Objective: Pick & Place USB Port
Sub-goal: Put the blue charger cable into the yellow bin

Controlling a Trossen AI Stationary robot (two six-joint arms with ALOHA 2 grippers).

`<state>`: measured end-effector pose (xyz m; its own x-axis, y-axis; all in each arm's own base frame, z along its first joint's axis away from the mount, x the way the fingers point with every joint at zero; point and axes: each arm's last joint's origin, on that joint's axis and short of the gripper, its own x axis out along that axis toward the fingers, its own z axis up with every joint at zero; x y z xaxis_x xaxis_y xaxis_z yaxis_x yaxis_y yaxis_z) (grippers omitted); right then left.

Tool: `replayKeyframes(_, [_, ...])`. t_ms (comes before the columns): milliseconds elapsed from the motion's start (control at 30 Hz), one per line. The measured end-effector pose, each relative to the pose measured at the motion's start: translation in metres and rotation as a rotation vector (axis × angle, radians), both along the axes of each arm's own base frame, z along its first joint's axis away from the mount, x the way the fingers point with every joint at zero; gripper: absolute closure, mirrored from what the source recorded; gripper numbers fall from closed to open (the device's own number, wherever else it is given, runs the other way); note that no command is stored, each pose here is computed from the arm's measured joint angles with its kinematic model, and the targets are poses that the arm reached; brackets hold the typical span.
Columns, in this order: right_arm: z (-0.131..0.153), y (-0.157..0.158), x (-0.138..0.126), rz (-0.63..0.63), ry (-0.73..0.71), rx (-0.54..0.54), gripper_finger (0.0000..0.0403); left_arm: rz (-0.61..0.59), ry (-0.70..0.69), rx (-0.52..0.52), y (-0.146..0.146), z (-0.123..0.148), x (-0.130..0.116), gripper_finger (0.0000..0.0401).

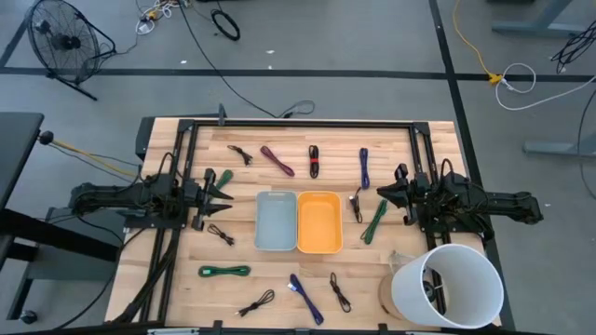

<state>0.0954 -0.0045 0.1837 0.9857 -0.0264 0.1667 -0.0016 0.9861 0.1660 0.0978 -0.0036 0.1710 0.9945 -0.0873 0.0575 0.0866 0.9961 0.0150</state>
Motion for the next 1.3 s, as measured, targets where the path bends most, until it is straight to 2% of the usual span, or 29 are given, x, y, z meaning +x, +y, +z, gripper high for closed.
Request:
replayKeyframes(267, [0.008, -0.004, -0.002, -0.147, -0.091, 0.026, 0.0365, 0.0, 0.0, 0.0, 0.0, 0.0, 0.0, 0.0291])
replayKeyframes(500, [0.008, -0.013, -0.005, -0.463, -0.099, 0.117, 0.0365, 0.0, -0.002, 0.0, 0.0, 0.0, 0.0, 0.0291])
replayKeyframes(600, [0.015, -0.014, -0.005, -0.45, -0.164, 0.131, 0.0365, 0.0, -0.005, 0.0, 0.0, 0.0, 0.0, 0.0291])
replayKeyframes(633, [0.016, -0.014, -0.003, -0.449, -0.143, 0.122, 0.0365, 0.0, -0.006, 0.0, 0.0, 0.001, 0.0, 0.0291])
replayKeyframes(800, [0.022, -0.021, 0.007, -0.62, 0.194, 0.119, 0.0365, 0.0, -0.03, 0.0, 0.0, 0.003, 0.0, 0.0291])
replayKeyframes(933, [0.041, -0.028, 0.025, -0.648, 0.326, 0.155, 0.0364, 0.0, -0.063, -0.002, 0.0, 0.006, -0.001, 0.0291])
replayKeyframes(1067, [0.05, -0.038, 0.048, -0.661, 0.561, 0.17, 0.0338, 0.0, -0.066, -0.007, 0.0, 0.006, -0.001, 0.0291])
replayKeyframes(1300, [0.012, -0.051, 0.081, -0.644, 0.942, 0.271, 0.0263, 0.033, -0.068, -0.011, 0.001, 0.007, -0.001, 0.0291])
